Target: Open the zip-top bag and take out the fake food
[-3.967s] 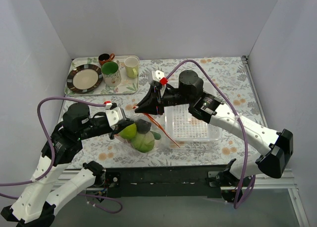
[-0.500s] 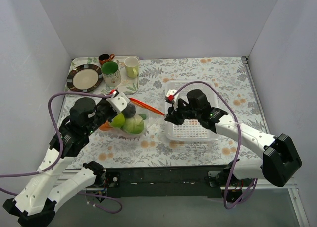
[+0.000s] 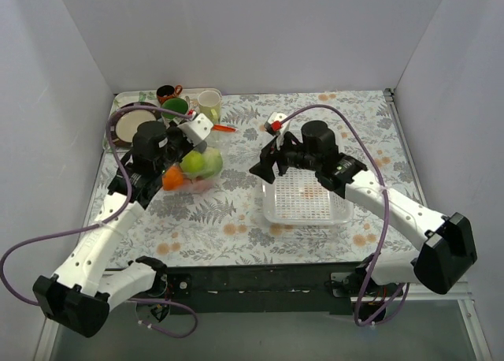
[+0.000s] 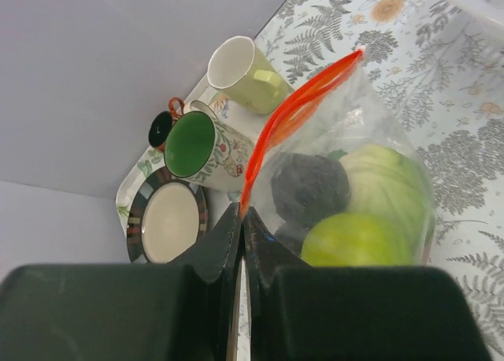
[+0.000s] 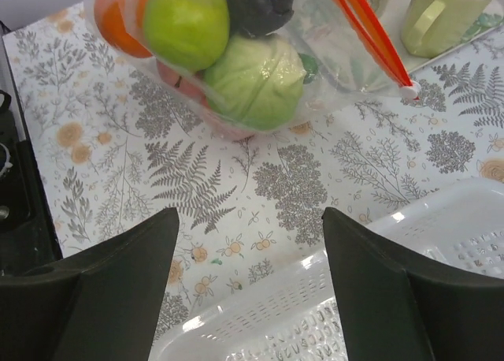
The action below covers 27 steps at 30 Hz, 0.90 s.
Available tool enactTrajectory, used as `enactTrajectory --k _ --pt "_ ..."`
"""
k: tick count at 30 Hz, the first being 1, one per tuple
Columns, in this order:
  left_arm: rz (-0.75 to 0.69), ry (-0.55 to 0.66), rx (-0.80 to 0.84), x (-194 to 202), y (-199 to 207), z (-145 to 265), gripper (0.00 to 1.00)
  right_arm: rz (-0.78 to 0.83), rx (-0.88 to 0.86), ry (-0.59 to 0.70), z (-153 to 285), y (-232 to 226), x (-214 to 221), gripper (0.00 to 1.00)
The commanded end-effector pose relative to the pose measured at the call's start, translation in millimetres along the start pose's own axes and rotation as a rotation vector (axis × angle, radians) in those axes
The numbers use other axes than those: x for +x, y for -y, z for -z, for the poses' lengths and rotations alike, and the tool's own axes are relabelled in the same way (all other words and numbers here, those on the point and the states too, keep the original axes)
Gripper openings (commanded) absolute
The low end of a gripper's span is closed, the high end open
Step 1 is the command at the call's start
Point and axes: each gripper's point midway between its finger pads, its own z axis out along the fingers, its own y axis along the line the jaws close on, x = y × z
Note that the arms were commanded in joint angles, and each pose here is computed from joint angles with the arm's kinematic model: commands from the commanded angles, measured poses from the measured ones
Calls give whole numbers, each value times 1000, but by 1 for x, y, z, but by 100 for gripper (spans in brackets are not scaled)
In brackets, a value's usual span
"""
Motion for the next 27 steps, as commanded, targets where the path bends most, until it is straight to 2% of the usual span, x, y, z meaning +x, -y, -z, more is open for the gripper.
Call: enactTrajectory --k 1,2,3,8,11,14,15,17,18,23,27 --pt "-4 142 128 -15 25 35 0 21 -3 121 24 -12 -28 82" --pt "-7 103 220 -1 45 44 0 12 -3 114 24 -13 -23 82" --pt "-16 146 335 -5 67 57 0 12 4 123 27 -13 -24 82" --pt "72 56 726 13 133 113 3 -27 13 125 25 -12 -25 81" --pt "160 -5 858 18 154 128 15 -62 -22 142 19 -18 -30 80" --pt "204 -55 890 25 161 129 50 -92 -53 140 15 -26 -29 77" --pt "244 -89 901 30 166 130 73 -97 -69 127 12 -33 -23 76" --pt "259 -100 881 34 167 127 92 -115 -81 107 11 -42 -15 74" --pt "280 -117 869 38 168 125 98 -116 -92 93 9 -52 -10 74" --pt "261 -126 685 47 147 102 98 -133 -89 0 16 -84 36 66" --pt "275 -209 620 69 147 89 96 -158 -50 -59 30 -100 70 58"
